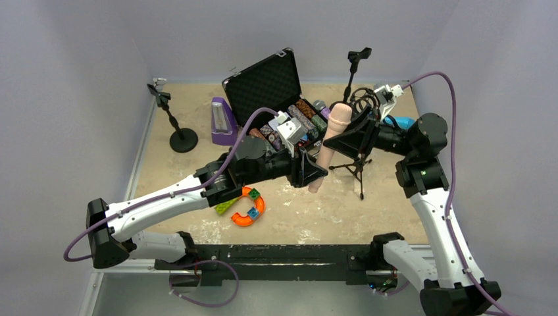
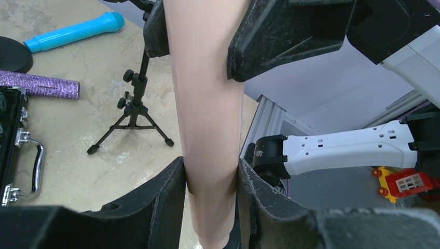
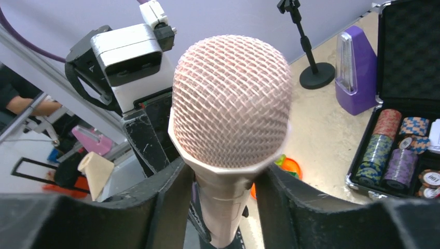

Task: Attach the microphones to the stand

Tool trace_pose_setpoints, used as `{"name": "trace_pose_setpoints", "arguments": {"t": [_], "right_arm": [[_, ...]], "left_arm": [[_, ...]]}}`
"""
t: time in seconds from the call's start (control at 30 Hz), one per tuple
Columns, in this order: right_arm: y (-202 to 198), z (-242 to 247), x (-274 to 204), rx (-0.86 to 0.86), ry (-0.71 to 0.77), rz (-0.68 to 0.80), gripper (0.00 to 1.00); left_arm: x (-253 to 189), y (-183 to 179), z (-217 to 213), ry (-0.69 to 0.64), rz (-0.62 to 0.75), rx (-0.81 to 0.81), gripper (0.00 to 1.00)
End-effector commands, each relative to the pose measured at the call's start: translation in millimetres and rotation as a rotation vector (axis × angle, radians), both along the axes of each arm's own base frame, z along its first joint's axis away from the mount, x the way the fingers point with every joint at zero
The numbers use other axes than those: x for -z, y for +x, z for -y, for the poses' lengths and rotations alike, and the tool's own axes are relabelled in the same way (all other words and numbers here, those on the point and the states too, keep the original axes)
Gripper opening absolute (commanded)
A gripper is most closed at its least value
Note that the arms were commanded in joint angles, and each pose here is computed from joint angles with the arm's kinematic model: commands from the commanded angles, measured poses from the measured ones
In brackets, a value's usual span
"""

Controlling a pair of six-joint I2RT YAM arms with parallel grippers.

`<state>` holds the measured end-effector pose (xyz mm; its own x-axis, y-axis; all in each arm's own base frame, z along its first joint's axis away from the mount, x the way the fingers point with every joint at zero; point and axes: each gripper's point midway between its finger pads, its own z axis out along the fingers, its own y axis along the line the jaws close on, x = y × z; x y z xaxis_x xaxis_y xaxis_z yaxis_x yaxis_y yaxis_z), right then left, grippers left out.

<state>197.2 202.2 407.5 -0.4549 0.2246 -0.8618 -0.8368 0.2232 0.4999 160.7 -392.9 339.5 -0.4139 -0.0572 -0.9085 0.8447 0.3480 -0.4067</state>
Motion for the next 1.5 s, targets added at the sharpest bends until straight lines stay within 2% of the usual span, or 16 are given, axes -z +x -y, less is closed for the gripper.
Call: {"name": "trace_pose_setpoints", "arguments": {"t": [0.0, 0.07, 0.1, 0.13, 0.17, 0.27, 0.4, 0.47, 0.6, 0.73, 0.9, 1.07, 1.27, 1.47], "right_arm": [[-3.6, -2.0, -8.9, -0.021, 0.021, 0.032, 0.37], [-4.0, -2.5, -11.9, -0.027, 0.023, 0.04, 0.09], [-4.0, -2.3, -14.1, -0.025, 0.022, 0.051, 0.01], [-4.5, -1.9, -16.3, -0.023, 0.018, 0.067, 0.0], [-5.2, -1.4, -18.6, -0.019, 0.011, 0.084, 0.0], [-12.5, 0.8, -30.9, -0.019, -0.009, 0.156, 0.0], [-15.7, 8.8, -51.2, 0.023, -0.042, 0.265, 0.0], [-15.2, 15.0, -64.1, 0.062, -0.057, 0.324, 0.0], [2.8, 37.8, -82.8, 0.229, -0.104, 0.424, 0.0], [43.1, 74.7, -97.2, 0.51, -0.152, 0.453, 0.0], [75.1, 110.7, -123.2, 0.773, -0.161, 0.504, 0.0], [96.0, 149.0, -150.0, 1.021, -0.137, 0.525, 0.0], [114.5, 166.9, -139.3, 1.12, -0.159, 0.522, 0.0], [131.3, 168.3, -111.0, 1.118, -0.187, 0.496, 0.0]], "left_arm": [[-35.2, -7.2, 6.3, -0.083, 0.036, 0.037, 0.0], [-34.3, -8.1, 5.8, -0.083, 0.029, 0.039, 0.0], [-34.2, -8.7, 5.0, -0.085, 0.024, 0.038, 0.0], [-35.1, -9.4, 3.3, -0.09, 0.022, 0.036, 0.01], [-36.9, -9.5, 0.0, -0.099, 0.019, 0.026, 0.1], [-43.2, -10.5, -16.2, -0.134, 0.02, -0.015, 0.39], [-50.7, -16.0, -51.2, -0.203, 0.057, -0.074, 0.85], [-51.7, -17.3, -72.2, -0.222, 0.093, -0.114, 0.99], [-24.9, -13.4, -117.2, -0.127, 0.105, -0.234, 0.99], [2.0, -18.7, -151.1, -0.053, 0.075, -0.294, 0.99], [18.9, -23.5, -180.9, -0.039, 0.042, -0.357, 0.99], [19.5, -23.0, -190.2, -0.051, 0.04, -0.387, 0.99], [20.3, -21.4, -185.0, -0.023, 0.04, -0.378, 0.99], [19.0, -21.0, -182.2, -0.02, 0.041, -0.372, 0.99]]}}
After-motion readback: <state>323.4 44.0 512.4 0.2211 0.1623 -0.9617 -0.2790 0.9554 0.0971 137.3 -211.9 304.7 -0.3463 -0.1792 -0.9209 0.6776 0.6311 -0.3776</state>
